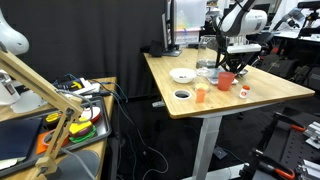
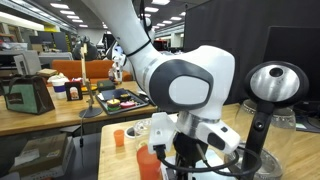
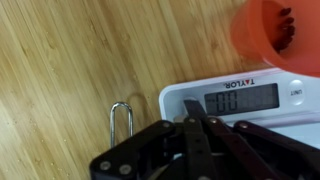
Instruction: Turn on the object on the table
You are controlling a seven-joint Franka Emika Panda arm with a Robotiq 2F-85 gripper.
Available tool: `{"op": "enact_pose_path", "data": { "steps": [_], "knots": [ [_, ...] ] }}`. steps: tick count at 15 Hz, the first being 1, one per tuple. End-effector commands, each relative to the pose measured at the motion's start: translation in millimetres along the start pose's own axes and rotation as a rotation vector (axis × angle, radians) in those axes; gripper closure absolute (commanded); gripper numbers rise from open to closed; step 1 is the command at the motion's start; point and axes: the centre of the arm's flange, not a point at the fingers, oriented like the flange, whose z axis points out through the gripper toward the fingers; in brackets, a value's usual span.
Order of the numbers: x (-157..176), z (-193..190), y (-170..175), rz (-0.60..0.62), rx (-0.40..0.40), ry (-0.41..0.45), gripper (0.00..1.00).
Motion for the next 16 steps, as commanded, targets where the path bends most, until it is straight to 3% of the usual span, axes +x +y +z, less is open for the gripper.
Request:
{"op": "enact_pose_path", "data": {
  "steps": [1,10,16],
  "knots": [
    [0,0,0,0.000,0.000,0.000,0.99],
    [0,0,0,0.000,0.000,0.000,1.00],
    [1,-24,2,-0.005,0.042,0.030,1.00]
  ]
}}
